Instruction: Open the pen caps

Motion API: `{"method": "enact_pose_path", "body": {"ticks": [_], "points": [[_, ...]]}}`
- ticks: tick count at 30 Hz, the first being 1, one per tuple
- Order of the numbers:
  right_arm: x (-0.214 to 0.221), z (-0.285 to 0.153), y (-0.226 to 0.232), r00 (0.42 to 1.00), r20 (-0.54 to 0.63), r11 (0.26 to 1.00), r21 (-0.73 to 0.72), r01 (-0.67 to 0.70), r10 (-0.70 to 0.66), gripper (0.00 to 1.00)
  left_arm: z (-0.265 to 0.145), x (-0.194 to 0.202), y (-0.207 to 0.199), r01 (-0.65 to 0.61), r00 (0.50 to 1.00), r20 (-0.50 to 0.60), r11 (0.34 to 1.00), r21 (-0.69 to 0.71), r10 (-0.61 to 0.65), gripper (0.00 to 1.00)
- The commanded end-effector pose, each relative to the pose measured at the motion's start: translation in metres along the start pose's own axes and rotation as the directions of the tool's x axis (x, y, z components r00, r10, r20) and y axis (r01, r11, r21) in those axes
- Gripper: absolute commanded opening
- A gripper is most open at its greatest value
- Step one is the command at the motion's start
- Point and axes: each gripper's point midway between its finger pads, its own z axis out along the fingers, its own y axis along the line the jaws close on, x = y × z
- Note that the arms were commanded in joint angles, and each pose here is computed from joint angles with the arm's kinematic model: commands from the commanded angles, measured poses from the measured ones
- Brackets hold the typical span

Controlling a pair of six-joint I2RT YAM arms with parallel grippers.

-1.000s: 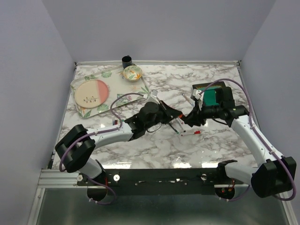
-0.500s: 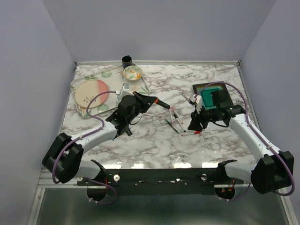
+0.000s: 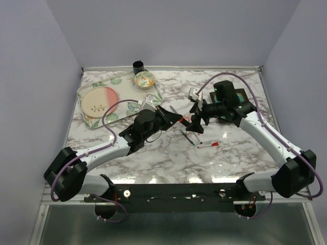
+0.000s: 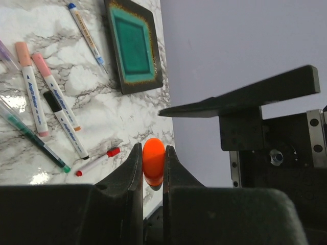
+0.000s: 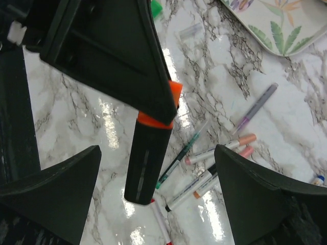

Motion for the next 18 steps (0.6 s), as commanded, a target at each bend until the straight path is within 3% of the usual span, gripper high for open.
{"method": "enact_pose_path", "body": {"ticks": [1,4,7,9,10,11,15,18], "points": [[0.002,0.026,-0.014,0.995,-0.099,0.995,0.100,0.004,0.006,1.00,-0.001,0.003,-0.012,-0.004,1.000,0.007,1.000,0.018,0.004,0.00],[0.013,0.038,-0.017,0.990,-0.136,0.994,0.106,-0.024,0.039,0.97,0.000,0.003,-0.012,0.001,1.000,0.011,1.000,0.020,-0.001,0.00],[0.024,0.047,-0.008,0.985,-0.164,0.997,0.066,-0.051,0.061,0.88,0.000,0.002,-0.011,0.002,1.000,0.017,1.000,0.019,-0.003,0.00],[0.032,0.053,-0.002,0.979,-0.186,0.996,0.041,-0.073,0.080,0.65,-0.001,0.000,-0.012,0.004,1.000,0.027,1.000,0.022,-0.005,0.00],[0.032,0.054,0.003,0.979,-0.184,0.996,0.016,-0.084,0.086,0.47,-0.002,-0.001,-0.012,0.004,0.999,0.035,1.000,0.019,-0.005,0.00],[0.034,0.054,0.005,0.975,-0.197,0.995,0.008,-0.101,0.100,0.01,-0.002,-0.004,-0.008,0.006,0.999,0.050,1.000,0.007,-0.006,0.00],[0.053,0.054,0.016,0.959,-0.248,0.990,-0.018,-0.143,0.134,0.00,-0.016,-0.048,0.017,0.037,0.972,0.233,0.996,-0.077,-0.018,0.00],[0.078,0.053,0.029,0.946,-0.288,0.985,-0.038,-0.168,0.150,0.01,-0.034,-0.092,0.049,0.120,0.922,0.381,0.986,-0.118,-0.066,0.00]]}}
